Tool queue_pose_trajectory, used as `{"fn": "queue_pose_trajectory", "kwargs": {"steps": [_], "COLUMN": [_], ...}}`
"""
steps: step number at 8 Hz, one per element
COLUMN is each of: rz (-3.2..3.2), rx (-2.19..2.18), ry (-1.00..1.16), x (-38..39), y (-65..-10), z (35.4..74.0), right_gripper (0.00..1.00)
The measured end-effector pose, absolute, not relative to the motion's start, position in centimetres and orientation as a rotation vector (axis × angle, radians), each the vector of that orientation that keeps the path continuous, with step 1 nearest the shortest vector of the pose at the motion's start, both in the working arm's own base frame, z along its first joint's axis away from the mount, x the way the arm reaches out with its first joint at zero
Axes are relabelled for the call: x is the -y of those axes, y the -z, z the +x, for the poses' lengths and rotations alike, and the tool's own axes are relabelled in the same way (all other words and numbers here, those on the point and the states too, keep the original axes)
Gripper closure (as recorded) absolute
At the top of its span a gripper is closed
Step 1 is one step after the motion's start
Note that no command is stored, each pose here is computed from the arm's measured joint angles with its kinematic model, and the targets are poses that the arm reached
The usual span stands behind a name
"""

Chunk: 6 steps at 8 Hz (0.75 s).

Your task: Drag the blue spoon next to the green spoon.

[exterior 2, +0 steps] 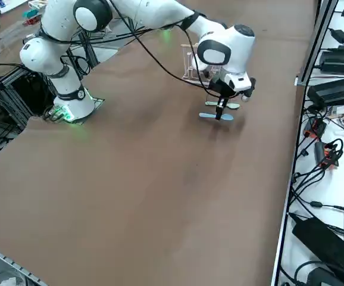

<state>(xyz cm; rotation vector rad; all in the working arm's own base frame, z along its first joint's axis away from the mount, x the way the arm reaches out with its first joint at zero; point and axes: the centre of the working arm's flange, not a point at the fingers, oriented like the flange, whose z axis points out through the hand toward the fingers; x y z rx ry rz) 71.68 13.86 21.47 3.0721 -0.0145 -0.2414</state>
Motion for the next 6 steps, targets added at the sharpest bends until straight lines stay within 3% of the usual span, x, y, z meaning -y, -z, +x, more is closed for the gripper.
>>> {"fn": "queue_pose_trajectory", "kwargs": {"steps": [6], "rz": [3.070], "rx": [0.010], "ry": [0.230], "x": [-14.85], "y": [-20.48], "z": [71.55], "right_gripper": [0.92]}}
